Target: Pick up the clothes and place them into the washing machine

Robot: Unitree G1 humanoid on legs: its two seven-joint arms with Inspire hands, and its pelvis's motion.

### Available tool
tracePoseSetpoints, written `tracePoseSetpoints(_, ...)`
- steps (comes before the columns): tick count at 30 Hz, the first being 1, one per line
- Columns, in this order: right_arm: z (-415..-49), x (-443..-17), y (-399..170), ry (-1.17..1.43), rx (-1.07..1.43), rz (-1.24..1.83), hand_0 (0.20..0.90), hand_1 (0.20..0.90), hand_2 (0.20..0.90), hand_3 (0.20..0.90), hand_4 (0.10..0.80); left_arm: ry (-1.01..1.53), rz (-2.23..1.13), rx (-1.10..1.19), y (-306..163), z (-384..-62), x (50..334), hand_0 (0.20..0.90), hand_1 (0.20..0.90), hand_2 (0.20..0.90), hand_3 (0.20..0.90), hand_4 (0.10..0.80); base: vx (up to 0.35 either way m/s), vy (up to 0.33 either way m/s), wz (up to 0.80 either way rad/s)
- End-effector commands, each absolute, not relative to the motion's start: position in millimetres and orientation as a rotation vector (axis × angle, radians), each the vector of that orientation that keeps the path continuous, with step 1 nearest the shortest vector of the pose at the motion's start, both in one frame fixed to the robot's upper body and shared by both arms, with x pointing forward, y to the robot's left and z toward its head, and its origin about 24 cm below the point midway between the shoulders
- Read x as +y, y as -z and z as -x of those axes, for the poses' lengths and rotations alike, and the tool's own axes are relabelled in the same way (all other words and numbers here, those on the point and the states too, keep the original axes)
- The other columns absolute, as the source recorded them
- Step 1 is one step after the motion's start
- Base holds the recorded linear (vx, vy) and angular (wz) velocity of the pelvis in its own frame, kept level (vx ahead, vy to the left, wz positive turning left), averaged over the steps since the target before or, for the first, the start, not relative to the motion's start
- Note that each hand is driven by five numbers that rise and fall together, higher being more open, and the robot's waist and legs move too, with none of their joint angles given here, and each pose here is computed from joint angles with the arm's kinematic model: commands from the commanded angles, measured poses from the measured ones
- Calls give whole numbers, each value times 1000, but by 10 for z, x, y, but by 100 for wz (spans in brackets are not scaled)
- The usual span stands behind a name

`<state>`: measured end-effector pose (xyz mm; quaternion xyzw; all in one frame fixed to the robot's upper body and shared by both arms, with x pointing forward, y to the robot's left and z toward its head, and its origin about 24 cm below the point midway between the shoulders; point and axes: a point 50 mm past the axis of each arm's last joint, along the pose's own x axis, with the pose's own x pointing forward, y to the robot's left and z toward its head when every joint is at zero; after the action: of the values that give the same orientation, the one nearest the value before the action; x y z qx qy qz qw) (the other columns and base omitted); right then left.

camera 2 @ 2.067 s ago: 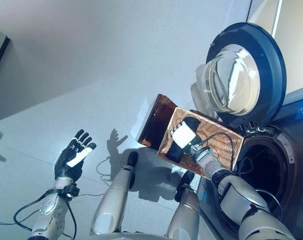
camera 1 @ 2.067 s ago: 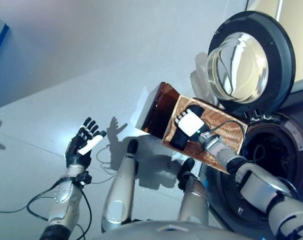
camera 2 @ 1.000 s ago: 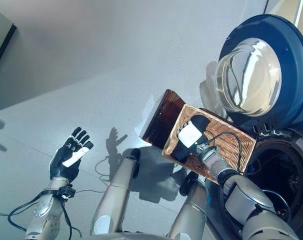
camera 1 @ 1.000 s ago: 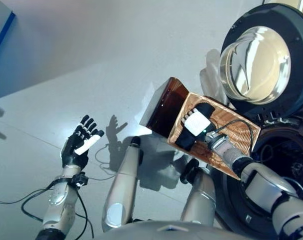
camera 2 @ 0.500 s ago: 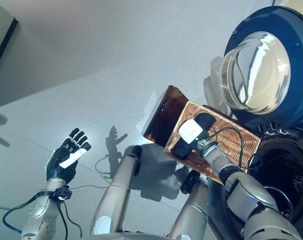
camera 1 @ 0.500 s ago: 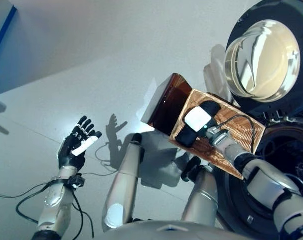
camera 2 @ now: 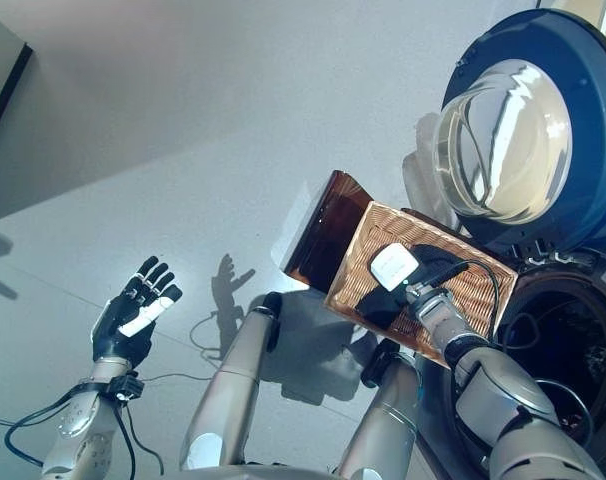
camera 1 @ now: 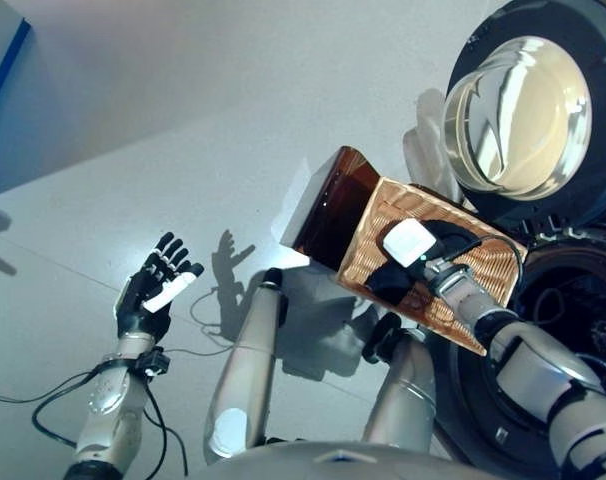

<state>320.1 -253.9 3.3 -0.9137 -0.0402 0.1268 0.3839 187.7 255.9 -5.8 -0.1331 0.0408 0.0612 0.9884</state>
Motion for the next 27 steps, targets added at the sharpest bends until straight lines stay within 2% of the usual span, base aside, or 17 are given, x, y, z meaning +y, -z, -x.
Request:
tracePoseSetpoints(1, -3238, -2814, -287, -35, -54, 2276, 200, 200, 200, 200, 300, -151, 204, -85, -252, -1860, 2709, 900, 900, 900, 900, 800, 0, 0, 0)
tracePoseSetpoints(4, -3090, -2784, -106, 145, 57, 1901, 200, 200, 200, 200, 300, -199, 213, -77, -206, -1844, 2717, 900, 900, 900, 900, 800, 0, 0, 0)
tracePoseSetpoints(7, -3004, -2809, -32, 237, 115, 1721, 200, 200, 200, 200, 300, -217, 219, -62, -161, -1825, 2711, 900, 900, 900, 900, 800, 1, 0, -4)
tracePoseSetpoints(9, -2895, -2808, 40, 411, 169, 1352, 200, 200, 200, 200, 300, -259, 232, -32, -83, -1772, 2711, 900, 900, 900, 900, 800, 12, 4, -14)
tracePoseSetpoints(11, -2852, -2793, 99, 438, 200, 1236, 200, 200, 200, 200, 300, -267, 234, -24, -64, -1772, 2710, 900, 900, 900, 900, 800, 5, 7, -27)
tracePoseSetpoints(13, -2808, -2742, 163, 489, 230, 997, 200, 200, 200, 200, 300, -285, 239, -6, -23, -1757, 2720, 900, 900, 900, 900, 800, 7, 12, -24)
tracePoseSetpoints(14, -2808, -2742, 163, 489, 230, 997, 200, 200, 200, 200, 300, -285, 239, -6, -23, -1757, 2719, 900, 900, 900, 900, 800, 20, 6, -28)
tracePoseSetpoints(16, -2745, -2778, 219, 582, 279, 753, 200, 200, 200, 200, 300, -306, 249, 6, 14, -1743, 2724, 900, 900, 900, 900, 800, 34, -4, -30)
tracePoseSetpoints(17, -2745, -2779, 219, 582, 279, 753, 200, 200, 200, 200, 300, -306, 249, 6, 14, -1743, 2724, 900, 900, 900, 900, 800, 45, 13, -20)
tracePoseSetpoints(18, -2755, -2802, 197, 653, 278, 585, 200, 200, 200, 200, 300, -321, 254, 6, 23, -1744, 2730, 900, 900, 900, 900, 800, 35, 17, -20)
tracePoseSetpoints(27, -2738, -3029, 53, 924, 129, -185, 200, 200, 200, 200, 300, -320, 302, 20, 65, -1773, 2653, 900, 900, 900, 900, 800, 21, 5, -14)
